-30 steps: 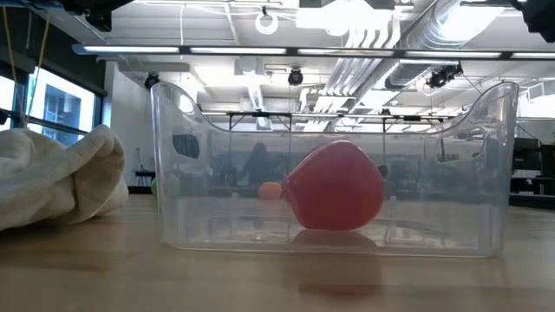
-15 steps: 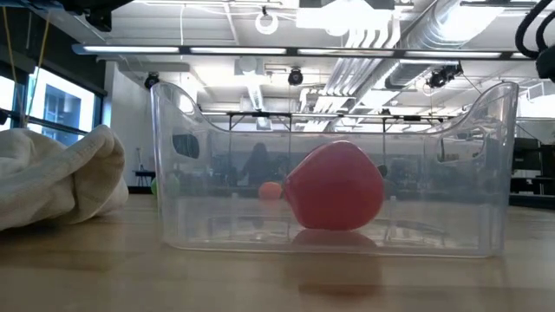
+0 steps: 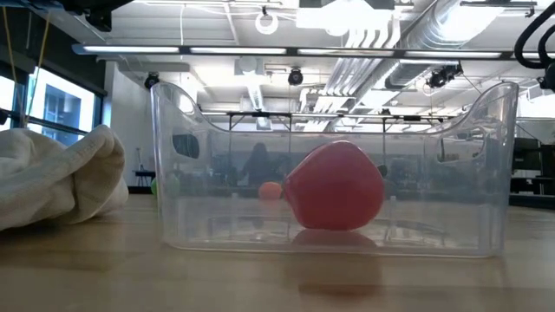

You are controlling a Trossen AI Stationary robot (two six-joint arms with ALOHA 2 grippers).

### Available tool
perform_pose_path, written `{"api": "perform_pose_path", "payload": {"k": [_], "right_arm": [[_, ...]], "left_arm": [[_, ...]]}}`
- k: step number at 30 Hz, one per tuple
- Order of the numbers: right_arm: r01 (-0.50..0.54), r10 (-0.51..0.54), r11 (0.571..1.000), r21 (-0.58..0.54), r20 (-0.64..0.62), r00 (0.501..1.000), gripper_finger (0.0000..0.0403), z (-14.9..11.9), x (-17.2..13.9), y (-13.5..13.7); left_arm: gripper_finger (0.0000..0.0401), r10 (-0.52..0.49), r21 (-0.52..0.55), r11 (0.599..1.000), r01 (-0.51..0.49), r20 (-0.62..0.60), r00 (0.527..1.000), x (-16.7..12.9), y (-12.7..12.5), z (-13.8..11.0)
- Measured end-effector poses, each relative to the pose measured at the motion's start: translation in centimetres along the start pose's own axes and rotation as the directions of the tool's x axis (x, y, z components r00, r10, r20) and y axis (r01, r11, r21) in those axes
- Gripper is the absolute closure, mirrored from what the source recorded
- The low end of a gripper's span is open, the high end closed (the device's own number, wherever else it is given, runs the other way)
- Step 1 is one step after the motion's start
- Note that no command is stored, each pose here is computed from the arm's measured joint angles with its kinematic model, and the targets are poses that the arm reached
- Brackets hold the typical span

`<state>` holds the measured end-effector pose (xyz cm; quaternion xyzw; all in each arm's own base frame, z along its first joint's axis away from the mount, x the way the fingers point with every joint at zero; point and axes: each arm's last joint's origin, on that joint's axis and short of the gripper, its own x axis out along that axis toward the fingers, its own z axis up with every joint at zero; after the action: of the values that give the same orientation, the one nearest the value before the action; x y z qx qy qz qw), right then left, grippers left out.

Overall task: Pick and placing Produce into tupperware
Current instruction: Put the green watermelon into the transparent bin

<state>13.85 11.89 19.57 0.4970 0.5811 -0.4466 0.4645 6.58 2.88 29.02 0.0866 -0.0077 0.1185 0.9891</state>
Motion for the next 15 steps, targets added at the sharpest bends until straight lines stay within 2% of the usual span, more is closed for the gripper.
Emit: {"api": "perform_pose_path", "payload": {"k": [2, 6, 15], "right_arm": [[-0.020, 0.020, 0.999, -0.031, 0.006, 1.000, 0.0155, -0.03, 0.00, 0.14], [-0.039, 0.040, 0.999, -0.019, 0.053, 0.998, 0.0155, 0.14, -0.01, 0.15], [-0.036, 0.037, 0.999, -0.017, 0.044, 0.998, 0.0152, 0.09, 0.04, 0.19]], "left_arm": [[0.0364, 0.000, 0.000, 1.000, 0.000, 0.000, 1.000, 0.00, 0.00, 0.00], [0.0364, 0.000, 0.000, 1.000, 0.000, 0.000, 1.000, 0.00, 0.00, 0.00], [0.0364, 0.000, 0.000, 1.000, 0.000, 0.000, 1.000, 0.00, 0.00, 0.00]]}}
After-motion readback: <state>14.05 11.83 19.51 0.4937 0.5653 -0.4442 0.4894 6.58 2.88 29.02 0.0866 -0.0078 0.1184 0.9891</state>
